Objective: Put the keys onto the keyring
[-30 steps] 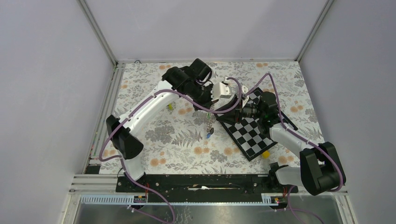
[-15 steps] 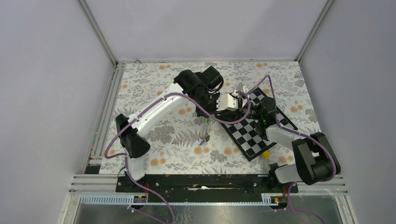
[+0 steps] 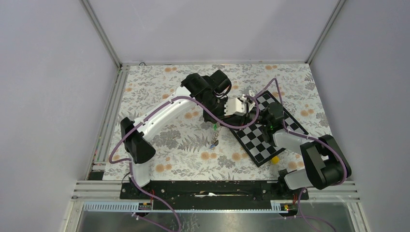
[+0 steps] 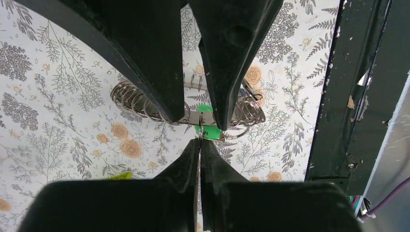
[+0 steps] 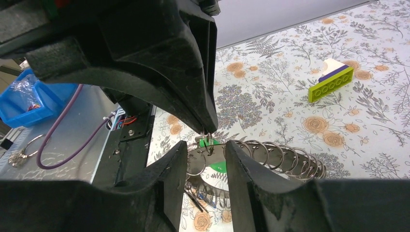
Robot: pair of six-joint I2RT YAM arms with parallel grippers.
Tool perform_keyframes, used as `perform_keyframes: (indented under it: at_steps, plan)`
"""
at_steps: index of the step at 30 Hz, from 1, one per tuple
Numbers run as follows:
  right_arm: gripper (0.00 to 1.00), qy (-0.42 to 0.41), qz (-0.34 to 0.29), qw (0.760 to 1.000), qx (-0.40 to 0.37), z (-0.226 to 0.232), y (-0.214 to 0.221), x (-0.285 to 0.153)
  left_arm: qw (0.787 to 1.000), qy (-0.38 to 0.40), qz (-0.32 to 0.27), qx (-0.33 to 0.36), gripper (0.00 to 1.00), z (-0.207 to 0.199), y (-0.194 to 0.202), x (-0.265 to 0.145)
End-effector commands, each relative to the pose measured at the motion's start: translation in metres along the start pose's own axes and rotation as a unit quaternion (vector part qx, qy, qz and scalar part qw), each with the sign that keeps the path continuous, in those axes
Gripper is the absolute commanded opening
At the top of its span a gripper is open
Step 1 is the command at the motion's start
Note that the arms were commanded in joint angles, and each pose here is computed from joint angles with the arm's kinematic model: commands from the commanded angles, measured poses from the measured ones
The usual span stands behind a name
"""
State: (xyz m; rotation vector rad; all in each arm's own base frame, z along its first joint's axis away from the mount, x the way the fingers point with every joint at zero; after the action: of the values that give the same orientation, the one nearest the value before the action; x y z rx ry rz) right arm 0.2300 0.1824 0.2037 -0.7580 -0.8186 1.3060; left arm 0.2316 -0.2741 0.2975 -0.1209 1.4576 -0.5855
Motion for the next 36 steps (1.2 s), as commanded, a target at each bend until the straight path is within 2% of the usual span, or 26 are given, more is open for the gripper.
perform_keyframes:
  at_steps: [1,14,16,19,24,27,32,36]
  plan:
    - [0.40,-0.019,-0.009,0.999,-0.033,0.005,-0.007,0.006,0.999,-0.022,-0.040,0.015,0.00,-0.001,-0.009,-0.014]
    - [0.23,-0.020,-0.005,0.999,-0.026,0.003,-0.006,0.008,0.998,-0.014,-0.052,0.013,0.00,-0.001,-0.011,-0.011]
    - [0.16,-0.020,-0.004,1.000,-0.024,0.002,-0.006,0.008,0.998,-0.013,-0.054,0.013,0.00,-0.002,-0.011,-0.010]
    - [0.01,-0.021,-0.005,0.999,-0.025,0.003,-0.008,0.008,0.998,-0.013,-0.052,0.013,0.00,-0.002,-0.010,-0.008]
    - [0.00,-0.023,-0.013,0.999,-0.039,0.008,-0.013,0.008,0.997,-0.029,-0.073,0.008,0.00,-0.002,-0.005,-0.011]
    - [0.00,-0.026,-0.021,0.998,-0.055,0.015,-0.020,0.007,0.993,-0.040,-0.111,-0.003,0.06,0.001,-0.001,-0.020]
    - [0.00,-0.029,-0.038,0.996,-0.080,0.028,-0.034,0.003,0.975,-0.044,-0.215,-0.025,0.26,0.002,0.004,-0.034]
    - [0.00,-0.032,-0.059,0.993,-0.095,0.037,-0.048,-0.003,0.960,-0.050,-0.273,-0.037,0.34,0.001,0.010,-0.035]
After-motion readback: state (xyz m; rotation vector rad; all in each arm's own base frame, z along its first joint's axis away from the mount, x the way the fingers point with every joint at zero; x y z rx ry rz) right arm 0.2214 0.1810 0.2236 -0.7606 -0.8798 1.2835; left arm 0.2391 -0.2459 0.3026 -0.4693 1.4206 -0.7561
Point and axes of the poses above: each gripper's point midway between its finger pads, its own x axis out along the fingers, its own z axis along the line the jaws close on, y = z × x, the point moved 9 cm from there along -x, back along the fingers, and after that the axes turned 15 degrees about x, right-handed, at the moved point
